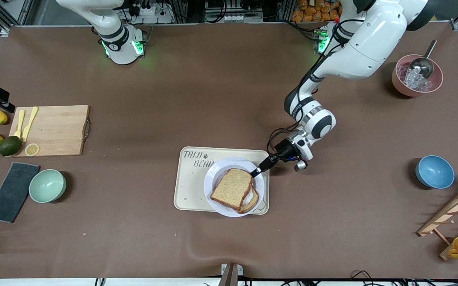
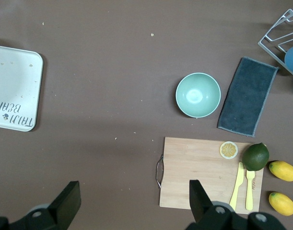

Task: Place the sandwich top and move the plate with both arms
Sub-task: 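Slide the white plate onto the bear-printed tray with the left gripper, then open the left gripper and lift it off the plate rim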

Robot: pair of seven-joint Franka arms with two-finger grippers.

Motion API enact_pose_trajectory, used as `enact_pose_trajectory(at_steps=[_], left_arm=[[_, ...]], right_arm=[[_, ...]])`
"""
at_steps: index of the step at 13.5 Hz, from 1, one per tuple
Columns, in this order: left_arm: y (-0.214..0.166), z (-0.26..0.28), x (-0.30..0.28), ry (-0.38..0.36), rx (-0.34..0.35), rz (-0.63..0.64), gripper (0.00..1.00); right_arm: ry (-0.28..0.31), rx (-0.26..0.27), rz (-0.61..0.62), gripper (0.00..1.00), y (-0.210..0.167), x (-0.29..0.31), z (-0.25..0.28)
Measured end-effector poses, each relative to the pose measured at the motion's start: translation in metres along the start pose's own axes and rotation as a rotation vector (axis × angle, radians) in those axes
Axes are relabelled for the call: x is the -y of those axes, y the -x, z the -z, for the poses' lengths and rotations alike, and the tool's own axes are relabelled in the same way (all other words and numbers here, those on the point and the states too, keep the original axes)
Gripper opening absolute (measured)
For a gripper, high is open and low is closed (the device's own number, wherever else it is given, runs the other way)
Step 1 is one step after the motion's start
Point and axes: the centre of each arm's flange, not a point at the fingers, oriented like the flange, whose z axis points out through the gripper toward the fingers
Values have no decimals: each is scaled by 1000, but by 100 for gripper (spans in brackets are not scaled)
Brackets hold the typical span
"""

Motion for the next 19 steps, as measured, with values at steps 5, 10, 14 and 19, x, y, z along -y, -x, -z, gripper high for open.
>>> enact_pose_trajectory(at_steps=[5, 10, 14, 19], left_arm=[[15, -3, 25, -67, 17, -8, 5], [20, -5, 30, -88, 25, -57, 11], [22, -7, 27, -94, 29, -117, 54], [14, -5, 15, -112, 13, -136, 100]], right_arm=[[0, 0, 0, 100, 0, 0, 0], [0, 2, -3, 100, 0, -1, -1], [0, 3, -4, 100, 0, -2, -2], [0, 5, -5, 100, -1, -2, -3]])
